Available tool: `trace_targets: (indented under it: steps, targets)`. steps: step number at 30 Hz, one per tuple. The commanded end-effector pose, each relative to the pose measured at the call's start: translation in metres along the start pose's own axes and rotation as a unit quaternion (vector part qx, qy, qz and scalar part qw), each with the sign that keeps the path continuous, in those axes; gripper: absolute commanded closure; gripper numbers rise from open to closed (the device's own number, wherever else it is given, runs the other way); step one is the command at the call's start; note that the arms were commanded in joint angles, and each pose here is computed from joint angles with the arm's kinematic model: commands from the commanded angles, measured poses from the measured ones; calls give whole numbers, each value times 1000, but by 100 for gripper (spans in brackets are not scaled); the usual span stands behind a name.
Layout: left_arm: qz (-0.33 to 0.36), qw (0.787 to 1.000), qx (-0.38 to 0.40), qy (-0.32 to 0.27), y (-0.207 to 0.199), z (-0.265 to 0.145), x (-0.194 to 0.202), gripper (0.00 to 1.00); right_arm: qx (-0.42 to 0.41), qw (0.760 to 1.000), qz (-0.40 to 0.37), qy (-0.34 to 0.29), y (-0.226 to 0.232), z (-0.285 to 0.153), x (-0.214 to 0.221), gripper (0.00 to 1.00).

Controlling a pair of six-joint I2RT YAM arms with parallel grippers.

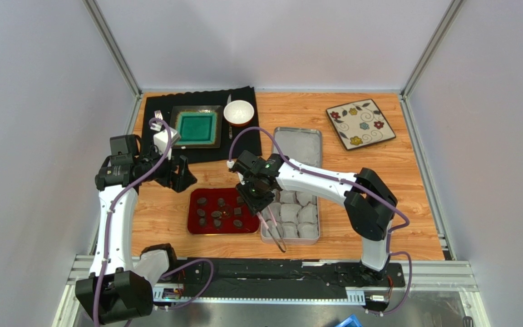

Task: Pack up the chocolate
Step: Place the clamp in the packing box, then pick up the clamp from the packing box.

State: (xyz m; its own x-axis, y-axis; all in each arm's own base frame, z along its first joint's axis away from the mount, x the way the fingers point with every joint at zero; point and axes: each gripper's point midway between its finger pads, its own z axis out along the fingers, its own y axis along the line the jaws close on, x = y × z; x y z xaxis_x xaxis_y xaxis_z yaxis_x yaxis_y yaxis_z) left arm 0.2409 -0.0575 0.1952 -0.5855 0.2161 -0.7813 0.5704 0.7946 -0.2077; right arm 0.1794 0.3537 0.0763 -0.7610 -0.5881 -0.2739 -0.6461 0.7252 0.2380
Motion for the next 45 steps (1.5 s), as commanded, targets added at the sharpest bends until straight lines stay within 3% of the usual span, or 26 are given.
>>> trace_targets:
  steps: [1, 23, 30, 33, 37, 40, 45]
  targets:
    - [17, 1000, -5, -6, 2, -2, -1, 1, 11, 1000, -4, -18, -4, -3, -4, 66]
    - [32, 999, -9, -7, 0, -6, 0, 1, -42, 996, 1, -80, 18, -45, -15, 45]
    - [56, 993, 99, -40, -39, -6, -5, 1, -46, 990, 30, -126, 12, -79, 7, 47]
    - [80, 979, 170, -85, -63, -8, -16, 1, -44, 984, 68, -157, 3, -87, 25, 48]
    - [135, 942, 269, -150, -100, -12, -29, 1, -58, 974, 118, -187, -4, -94, 49, 50]
    - [179, 919, 317, -150, -122, -2, -18, 1, -71, 964, 152, -205, -8, -98, 66, 52]
    - [218, 899, 364, -104, -140, 29, 5, 1, -78, 958, 173, -213, -11, -99, 84, 52]
